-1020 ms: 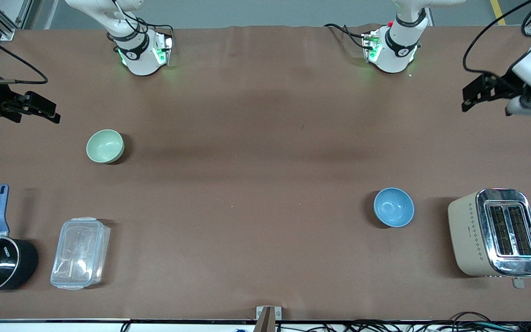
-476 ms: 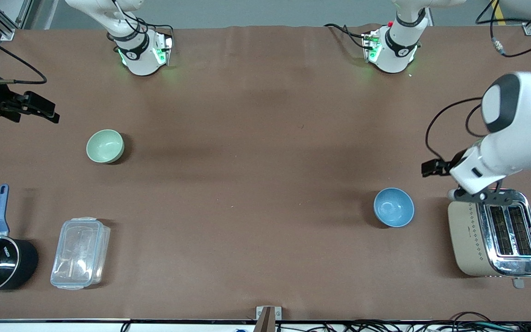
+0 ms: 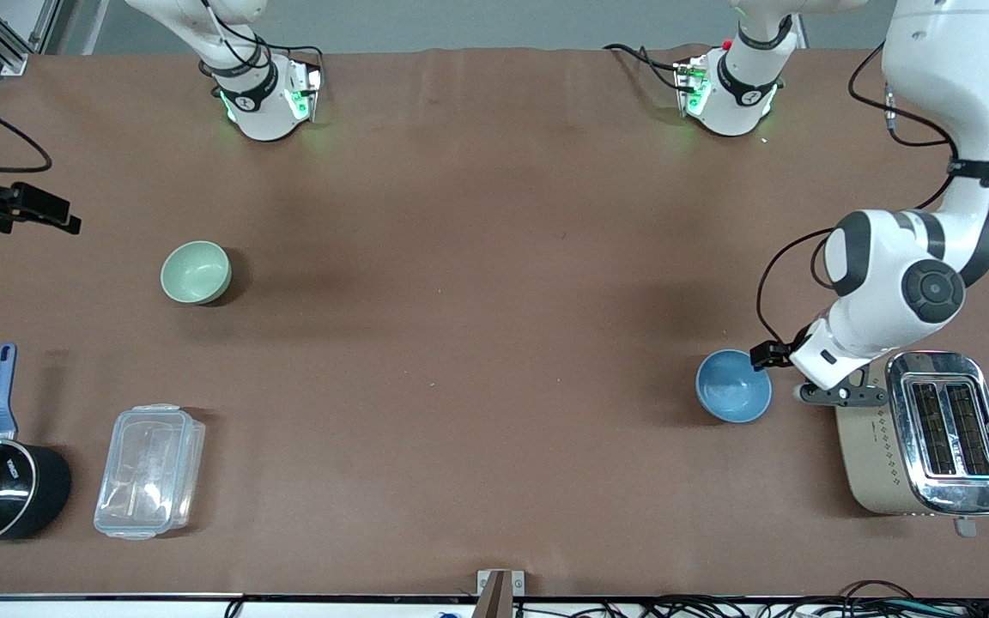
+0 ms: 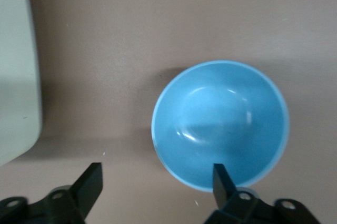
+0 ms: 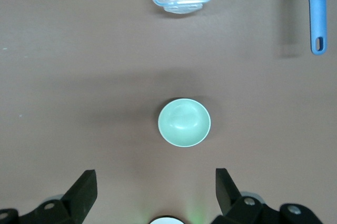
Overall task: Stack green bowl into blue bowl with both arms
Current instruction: 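Grasp the blue bowl with the left gripper while the right gripper reaches the green bowl, then slide the blue bowl with the left gripper while the right gripper grasps the green bowl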
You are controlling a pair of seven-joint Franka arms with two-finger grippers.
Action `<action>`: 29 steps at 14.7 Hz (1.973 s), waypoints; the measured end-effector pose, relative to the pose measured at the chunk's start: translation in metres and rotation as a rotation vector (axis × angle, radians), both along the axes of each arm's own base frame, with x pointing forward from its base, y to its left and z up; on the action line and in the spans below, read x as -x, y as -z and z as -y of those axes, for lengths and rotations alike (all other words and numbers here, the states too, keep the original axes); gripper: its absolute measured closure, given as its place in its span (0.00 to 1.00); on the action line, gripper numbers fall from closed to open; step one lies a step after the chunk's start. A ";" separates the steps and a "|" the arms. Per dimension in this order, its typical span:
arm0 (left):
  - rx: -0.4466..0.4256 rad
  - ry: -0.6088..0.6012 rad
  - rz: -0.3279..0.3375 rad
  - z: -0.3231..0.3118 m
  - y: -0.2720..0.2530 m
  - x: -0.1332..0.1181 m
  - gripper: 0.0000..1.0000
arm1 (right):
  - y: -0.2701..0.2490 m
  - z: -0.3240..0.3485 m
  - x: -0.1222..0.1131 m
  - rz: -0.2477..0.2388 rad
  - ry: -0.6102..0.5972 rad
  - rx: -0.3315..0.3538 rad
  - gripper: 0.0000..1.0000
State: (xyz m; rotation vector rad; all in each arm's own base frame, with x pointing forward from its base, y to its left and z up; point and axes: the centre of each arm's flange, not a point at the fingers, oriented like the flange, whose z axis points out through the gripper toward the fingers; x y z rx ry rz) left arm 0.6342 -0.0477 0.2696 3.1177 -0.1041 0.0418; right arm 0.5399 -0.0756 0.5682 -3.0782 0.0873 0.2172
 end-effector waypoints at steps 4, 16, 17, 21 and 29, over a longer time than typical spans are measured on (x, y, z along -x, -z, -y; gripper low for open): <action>0.003 -0.019 0.008 -0.011 0.041 -0.003 0.36 | 0.082 0.056 0.007 0.023 -0.061 -0.018 0.02; 0.118 -0.077 0.030 0.111 0.011 0.003 0.96 | 0.266 0.074 0.046 0.024 -0.063 -0.024 0.04; 0.136 -0.098 0.009 0.143 0.000 0.013 0.96 | 0.283 0.076 0.047 0.008 -0.058 -0.030 0.04; 0.182 -0.177 -0.038 0.258 -0.027 0.061 0.96 | 0.339 0.081 0.054 -0.055 -0.048 -0.058 0.06; 0.221 -0.245 -0.113 0.443 -0.014 0.150 0.96 | 0.377 0.075 0.077 -0.106 -0.049 -0.078 0.40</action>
